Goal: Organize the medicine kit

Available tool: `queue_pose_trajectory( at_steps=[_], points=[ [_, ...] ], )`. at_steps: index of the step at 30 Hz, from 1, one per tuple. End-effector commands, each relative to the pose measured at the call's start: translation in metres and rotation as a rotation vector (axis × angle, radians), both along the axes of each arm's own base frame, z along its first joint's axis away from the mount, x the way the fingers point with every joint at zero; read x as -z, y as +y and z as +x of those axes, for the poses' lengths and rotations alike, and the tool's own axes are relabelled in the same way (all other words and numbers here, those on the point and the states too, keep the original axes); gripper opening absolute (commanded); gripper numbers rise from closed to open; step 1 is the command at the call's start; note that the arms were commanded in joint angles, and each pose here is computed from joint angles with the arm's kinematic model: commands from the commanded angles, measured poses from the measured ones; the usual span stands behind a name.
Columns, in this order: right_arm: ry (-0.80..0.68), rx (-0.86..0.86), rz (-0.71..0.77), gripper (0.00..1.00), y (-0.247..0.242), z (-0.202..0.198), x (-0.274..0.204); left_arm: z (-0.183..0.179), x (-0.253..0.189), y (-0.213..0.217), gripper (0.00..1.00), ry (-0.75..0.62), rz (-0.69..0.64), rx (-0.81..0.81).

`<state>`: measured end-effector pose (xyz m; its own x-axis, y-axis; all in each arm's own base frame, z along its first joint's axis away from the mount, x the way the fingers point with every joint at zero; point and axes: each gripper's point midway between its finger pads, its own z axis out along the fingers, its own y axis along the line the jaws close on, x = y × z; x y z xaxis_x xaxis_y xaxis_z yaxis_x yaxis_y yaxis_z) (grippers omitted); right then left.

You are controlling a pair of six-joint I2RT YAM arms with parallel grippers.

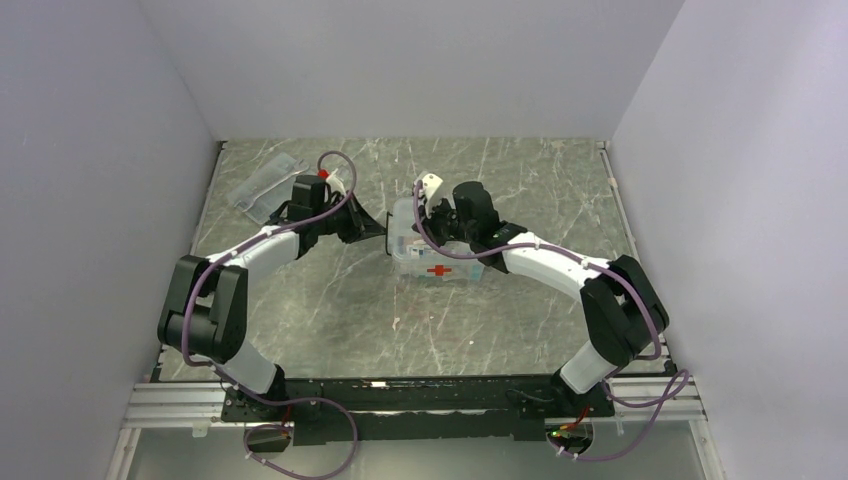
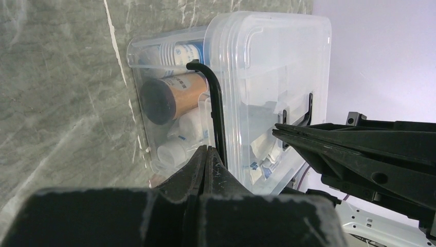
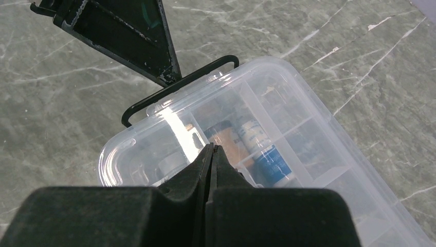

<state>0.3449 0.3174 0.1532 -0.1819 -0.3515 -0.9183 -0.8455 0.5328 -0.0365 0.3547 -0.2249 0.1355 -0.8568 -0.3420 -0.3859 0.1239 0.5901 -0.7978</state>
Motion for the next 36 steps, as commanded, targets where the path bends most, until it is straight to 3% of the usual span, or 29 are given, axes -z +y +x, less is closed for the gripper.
queue_pose_trajectory(
  at_steps=[1,36],
  points=[
    [0.110,0.014,-0.066,0.00,-0.014,-0.019,0.032,0.004,-0.030,-0.008,0.00,-0.092,0.011,0.022],
    [0.115,0.045,-0.053,0.00,-0.024,-0.028,0.033,-0.004,-0.062,-0.032,0.00,-0.160,0.076,0.062]
  ],
)
